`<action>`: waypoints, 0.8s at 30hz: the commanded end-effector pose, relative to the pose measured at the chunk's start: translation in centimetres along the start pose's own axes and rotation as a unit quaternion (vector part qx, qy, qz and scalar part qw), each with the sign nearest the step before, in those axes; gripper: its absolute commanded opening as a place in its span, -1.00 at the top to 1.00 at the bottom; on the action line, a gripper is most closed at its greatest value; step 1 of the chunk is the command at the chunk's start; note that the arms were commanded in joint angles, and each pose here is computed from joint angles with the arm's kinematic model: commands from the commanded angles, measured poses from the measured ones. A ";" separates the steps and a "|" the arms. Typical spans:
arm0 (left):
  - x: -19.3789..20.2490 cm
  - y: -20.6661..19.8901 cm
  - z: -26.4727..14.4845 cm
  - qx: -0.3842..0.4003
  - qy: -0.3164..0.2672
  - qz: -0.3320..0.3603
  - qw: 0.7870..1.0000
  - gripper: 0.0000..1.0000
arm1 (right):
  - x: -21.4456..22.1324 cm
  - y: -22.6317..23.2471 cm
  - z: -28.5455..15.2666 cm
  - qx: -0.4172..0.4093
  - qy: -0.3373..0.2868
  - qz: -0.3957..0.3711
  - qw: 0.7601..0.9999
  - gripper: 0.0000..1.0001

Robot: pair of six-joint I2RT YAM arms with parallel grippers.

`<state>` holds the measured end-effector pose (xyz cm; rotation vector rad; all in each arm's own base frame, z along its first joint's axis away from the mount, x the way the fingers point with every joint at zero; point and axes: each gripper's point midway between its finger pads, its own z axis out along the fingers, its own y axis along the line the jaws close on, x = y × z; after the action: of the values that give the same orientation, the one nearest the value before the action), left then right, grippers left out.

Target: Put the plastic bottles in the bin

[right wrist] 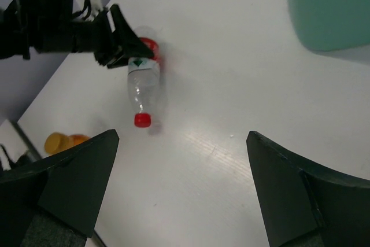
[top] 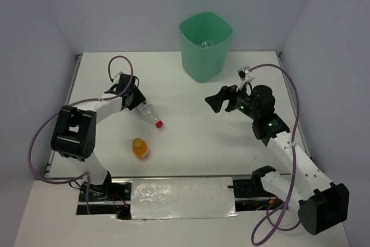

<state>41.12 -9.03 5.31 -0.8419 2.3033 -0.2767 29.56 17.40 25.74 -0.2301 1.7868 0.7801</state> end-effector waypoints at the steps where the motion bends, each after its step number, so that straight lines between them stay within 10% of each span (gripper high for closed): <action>1: -1.8 -2.9 -2.5 0.064 -0.014 0.004 0.998 0.40 | 0.2 3.6 -0.2 -0.093 0.001 -0.026 0.995 -1.00; 11: -2.5 -10.9 -16.1 0.223 -0.101 0.053 0.968 0.33 | 2.5 9.1 1.6 -0.157 0.033 -0.046 0.986 -1.00; 24: 2.3 -13.2 -24.3 0.337 -0.118 0.053 0.933 0.24 | 3.8 16.4 4.7 -0.220 0.040 -0.067 0.972 -1.00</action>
<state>30.61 -20.85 24.91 -0.3512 1.9316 -0.7651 22.51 31.87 24.03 -0.6857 1.7672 1.0567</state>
